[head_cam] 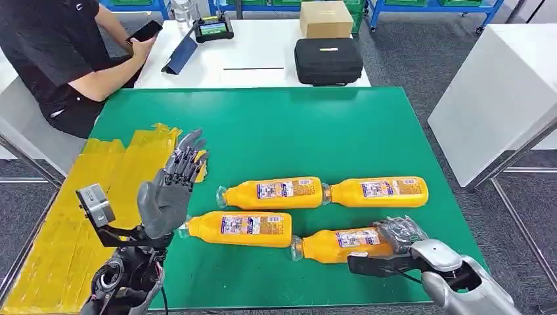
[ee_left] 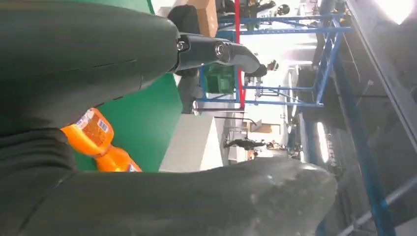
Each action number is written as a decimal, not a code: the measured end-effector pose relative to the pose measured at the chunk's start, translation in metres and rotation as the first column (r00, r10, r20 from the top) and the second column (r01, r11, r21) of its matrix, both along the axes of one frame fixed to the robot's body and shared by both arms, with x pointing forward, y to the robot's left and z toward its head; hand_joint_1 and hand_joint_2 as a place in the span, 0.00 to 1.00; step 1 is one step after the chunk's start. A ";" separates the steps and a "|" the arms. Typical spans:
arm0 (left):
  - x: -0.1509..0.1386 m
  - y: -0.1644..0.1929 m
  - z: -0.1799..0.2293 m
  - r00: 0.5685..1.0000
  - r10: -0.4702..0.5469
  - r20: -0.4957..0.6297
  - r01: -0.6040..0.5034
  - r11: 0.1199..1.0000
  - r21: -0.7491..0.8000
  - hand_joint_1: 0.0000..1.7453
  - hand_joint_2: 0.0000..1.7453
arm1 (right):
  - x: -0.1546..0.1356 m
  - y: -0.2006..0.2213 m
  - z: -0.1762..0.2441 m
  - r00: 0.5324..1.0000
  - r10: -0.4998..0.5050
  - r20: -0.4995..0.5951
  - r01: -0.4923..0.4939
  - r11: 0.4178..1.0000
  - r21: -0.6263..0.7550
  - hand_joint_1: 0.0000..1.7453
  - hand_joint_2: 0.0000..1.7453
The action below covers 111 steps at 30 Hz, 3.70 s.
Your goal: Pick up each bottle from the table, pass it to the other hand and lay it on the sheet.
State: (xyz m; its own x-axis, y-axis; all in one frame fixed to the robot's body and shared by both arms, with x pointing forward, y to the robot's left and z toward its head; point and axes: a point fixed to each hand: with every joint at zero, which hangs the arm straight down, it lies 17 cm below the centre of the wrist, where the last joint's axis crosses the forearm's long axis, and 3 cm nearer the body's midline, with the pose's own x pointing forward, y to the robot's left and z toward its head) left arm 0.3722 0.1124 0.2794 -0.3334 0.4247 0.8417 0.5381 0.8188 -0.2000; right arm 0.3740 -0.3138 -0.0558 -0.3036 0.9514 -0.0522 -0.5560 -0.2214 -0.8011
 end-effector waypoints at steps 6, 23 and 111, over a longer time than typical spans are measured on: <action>0.003 -0.002 0.005 1.000 0.006 0.004 -0.006 1.000 -0.002 0.00 0.00 | -0.001 0.006 -0.007 1.000 0.011 -0.030 -0.012 0.999 -0.048 1.00 1.00; 0.006 0.004 0.006 0.999 0.027 -0.016 -0.028 1.000 -0.015 0.00 0.00 | -0.034 0.035 0.019 0.993 -0.105 -0.054 0.113 0.975 0.193 1.00 1.00; 0.017 -0.005 0.017 0.983 0.026 -0.179 -0.051 0.990 -0.133 1.00 1.00 | 0.013 0.401 0.257 0.972 0.204 0.116 -0.185 0.359 0.915 1.00 1.00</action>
State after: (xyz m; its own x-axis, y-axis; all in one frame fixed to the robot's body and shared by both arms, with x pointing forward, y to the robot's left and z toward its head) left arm 0.3897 0.1074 0.2962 -0.2028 0.5298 0.8235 0.4530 0.7964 -0.4007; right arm 0.3867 0.0872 0.2016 -0.4786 0.3272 0.8148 -0.6156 0.5367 -0.5771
